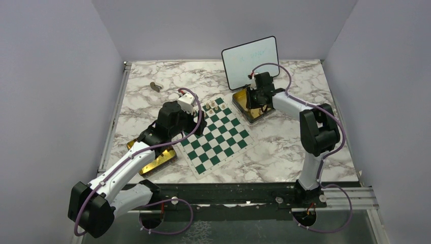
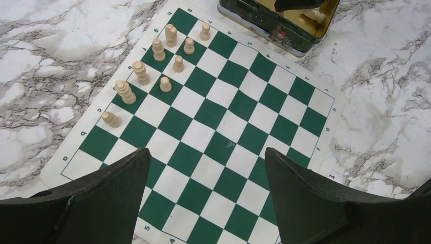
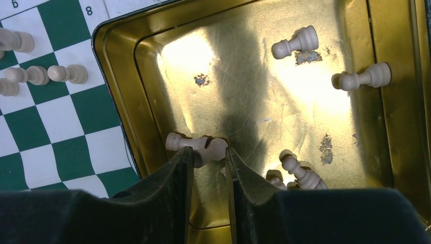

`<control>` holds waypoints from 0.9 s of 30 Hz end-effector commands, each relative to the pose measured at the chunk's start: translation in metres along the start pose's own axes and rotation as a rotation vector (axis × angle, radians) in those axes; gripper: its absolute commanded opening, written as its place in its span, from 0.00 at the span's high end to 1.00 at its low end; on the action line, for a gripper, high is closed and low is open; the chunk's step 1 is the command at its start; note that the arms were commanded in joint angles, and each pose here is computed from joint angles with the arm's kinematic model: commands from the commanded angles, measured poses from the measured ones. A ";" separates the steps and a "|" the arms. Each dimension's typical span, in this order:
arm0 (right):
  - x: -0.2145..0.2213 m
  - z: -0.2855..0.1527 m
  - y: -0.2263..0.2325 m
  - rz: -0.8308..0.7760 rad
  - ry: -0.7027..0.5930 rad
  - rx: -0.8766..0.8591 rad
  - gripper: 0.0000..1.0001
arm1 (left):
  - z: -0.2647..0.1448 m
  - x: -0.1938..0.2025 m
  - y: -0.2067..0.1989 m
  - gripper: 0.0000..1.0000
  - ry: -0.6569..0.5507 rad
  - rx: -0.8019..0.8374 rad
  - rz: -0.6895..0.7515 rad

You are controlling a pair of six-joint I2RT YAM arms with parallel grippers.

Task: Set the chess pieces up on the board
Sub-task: Pick up the chess piece from the storage box.

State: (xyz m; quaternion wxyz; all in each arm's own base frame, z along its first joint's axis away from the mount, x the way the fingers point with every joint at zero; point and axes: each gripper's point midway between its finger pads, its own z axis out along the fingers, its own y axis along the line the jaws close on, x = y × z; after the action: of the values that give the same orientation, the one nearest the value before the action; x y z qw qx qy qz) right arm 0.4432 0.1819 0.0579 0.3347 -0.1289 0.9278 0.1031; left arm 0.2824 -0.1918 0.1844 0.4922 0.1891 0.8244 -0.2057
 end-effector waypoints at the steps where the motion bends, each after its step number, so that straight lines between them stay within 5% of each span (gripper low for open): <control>1: -0.002 -0.002 0.002 -0.004 0.012 0.018 0.66 | -0.002 -0.003 0.005 0.16 -0.014 -0.023 0.010; 27: -0.006 0.000 -0.006 -0.037 0.021 0.092 0.64 | -0.003 -0.004 0.005 0.16 -0.017 -0.021 0.010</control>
State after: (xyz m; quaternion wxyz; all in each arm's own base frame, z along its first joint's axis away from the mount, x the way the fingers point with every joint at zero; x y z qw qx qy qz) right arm 0.4432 0.1798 0.0631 0.3327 -0.1282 0.9312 0.0765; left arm 0.2830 -0.1912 0.1844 0.4933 0.1896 0.8242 -0.2033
